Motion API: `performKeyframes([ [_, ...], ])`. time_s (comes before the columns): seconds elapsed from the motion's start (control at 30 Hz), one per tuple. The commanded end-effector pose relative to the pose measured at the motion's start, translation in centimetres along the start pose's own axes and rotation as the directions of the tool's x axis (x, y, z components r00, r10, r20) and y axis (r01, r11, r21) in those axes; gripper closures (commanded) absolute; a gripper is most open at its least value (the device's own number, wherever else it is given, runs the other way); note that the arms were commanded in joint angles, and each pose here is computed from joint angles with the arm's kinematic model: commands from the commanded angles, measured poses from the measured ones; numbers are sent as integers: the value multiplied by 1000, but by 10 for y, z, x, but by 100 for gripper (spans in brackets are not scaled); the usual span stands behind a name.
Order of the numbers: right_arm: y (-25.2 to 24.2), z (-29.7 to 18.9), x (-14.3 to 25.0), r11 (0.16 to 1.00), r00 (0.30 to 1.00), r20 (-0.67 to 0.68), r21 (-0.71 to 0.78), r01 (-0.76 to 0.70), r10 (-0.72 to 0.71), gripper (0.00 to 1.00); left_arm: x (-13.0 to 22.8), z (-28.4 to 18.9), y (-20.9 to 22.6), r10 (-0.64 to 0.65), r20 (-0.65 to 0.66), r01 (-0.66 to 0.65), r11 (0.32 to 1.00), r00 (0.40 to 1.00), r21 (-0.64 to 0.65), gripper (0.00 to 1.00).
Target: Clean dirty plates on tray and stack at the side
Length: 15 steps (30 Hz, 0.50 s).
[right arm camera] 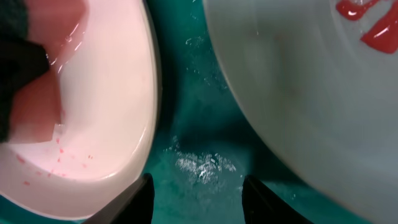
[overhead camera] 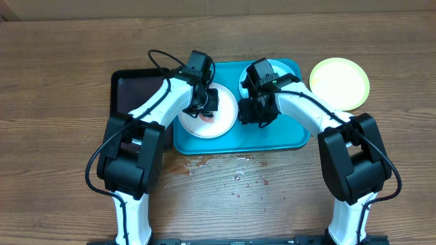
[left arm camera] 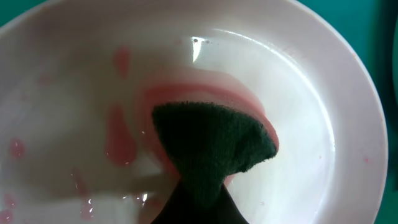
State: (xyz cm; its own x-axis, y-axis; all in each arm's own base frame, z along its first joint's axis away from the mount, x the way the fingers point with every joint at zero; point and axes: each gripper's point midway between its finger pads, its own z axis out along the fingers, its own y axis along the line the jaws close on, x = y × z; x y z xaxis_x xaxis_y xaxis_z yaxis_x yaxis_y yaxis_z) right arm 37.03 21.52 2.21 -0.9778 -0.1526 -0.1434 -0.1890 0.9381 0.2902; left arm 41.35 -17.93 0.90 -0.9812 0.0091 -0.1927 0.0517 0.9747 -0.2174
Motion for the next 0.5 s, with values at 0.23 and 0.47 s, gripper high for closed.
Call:
performKeyframes([
  [0.23, 19, -13, -14, 998, 1000, 20, -58, 19, -17, 48, 22, 14, 15, -35, -57, 31, 997, 998, -70, 96],
  [0.47, 17, 5, -23, 998, 999, 36, -64, 24, -21, 53, 21, 14, 15, -45, -55, 41, 997, 997, -69, 96],
])
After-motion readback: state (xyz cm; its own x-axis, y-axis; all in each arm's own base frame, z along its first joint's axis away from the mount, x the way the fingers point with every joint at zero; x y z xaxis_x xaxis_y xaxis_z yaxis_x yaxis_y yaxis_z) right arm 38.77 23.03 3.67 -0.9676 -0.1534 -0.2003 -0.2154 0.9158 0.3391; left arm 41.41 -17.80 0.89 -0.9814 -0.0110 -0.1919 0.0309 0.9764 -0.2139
